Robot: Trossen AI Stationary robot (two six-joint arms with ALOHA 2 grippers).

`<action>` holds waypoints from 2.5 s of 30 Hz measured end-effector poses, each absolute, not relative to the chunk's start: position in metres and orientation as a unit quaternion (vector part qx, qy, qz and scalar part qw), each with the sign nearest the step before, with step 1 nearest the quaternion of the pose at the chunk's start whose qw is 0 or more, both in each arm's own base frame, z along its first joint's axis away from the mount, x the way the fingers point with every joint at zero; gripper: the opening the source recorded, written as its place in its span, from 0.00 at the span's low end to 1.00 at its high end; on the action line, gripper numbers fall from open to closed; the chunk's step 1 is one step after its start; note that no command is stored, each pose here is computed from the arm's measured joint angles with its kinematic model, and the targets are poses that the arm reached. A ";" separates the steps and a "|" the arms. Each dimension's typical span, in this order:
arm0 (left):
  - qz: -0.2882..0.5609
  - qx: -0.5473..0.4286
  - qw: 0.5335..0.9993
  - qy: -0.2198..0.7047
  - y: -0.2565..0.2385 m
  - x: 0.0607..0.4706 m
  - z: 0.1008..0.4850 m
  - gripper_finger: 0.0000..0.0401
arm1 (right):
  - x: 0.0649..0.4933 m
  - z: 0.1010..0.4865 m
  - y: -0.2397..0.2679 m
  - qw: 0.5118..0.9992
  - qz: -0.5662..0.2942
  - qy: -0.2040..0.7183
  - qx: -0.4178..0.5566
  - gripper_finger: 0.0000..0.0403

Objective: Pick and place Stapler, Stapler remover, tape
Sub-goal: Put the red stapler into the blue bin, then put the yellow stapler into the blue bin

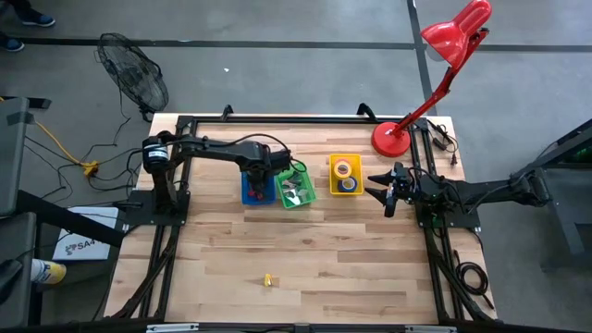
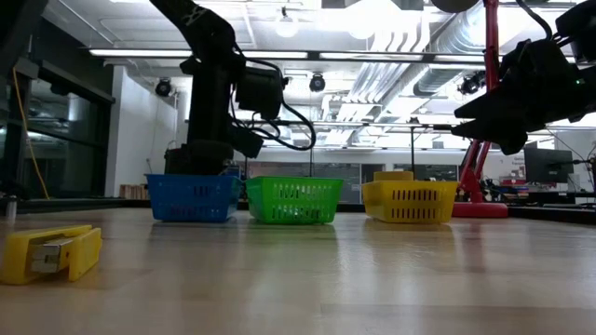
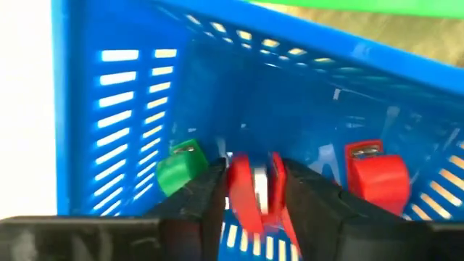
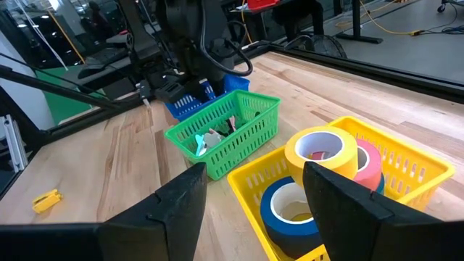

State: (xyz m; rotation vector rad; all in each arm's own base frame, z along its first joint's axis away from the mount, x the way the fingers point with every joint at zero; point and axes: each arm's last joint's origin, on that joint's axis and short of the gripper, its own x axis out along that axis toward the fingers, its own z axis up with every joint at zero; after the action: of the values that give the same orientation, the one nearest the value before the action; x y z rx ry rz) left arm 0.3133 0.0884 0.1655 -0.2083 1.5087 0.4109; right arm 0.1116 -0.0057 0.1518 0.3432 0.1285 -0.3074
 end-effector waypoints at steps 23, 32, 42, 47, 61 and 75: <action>0.086 -0.057 0.739 0.666 0.071 0.290 0.216 0.41 | 0.112 0.152 -0.006 0.972 -0.152 0.063 0.170 0.55; -0.107 -0.007 0.786 0.609 0.031 0.295 0.234 0.41 | 0.112 0.152 -0.006 0.972 -0.152 0.063 0.170 0.55; -0.319 0.151 0.792 0.499 -0.040 0.307 0.239 0.41 | 0.112 0.152 -0.006 0.972 -0.152 0.064 0.170 0.55; -0.347 0.231 0.794 0.442 -0.070 0.312 0.241 0.41 | 0.112 0.152 -0.006 0.972 -0.152 0.063 0.170 0.55; -0.404 0.356 0.755 0.374 -0.130 0.299 0.242 0.41 | 0.112 0.152 -0.006 0.971 -0.153 0.063 0.170 0.55; -0.441 0.395 0.733 0.335 -0.171 0.307 0.214 0.41 | 0.112 0.152 -0.006 0.971 -0.153 0.064 0.170 0.55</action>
State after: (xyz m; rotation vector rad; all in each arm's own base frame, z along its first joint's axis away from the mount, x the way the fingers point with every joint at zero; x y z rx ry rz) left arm 0.3068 -0.1710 0.2143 0.8696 0.7377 -0.9703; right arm 0.1118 -0.0058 0.1518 0.3430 0.1292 -0.3082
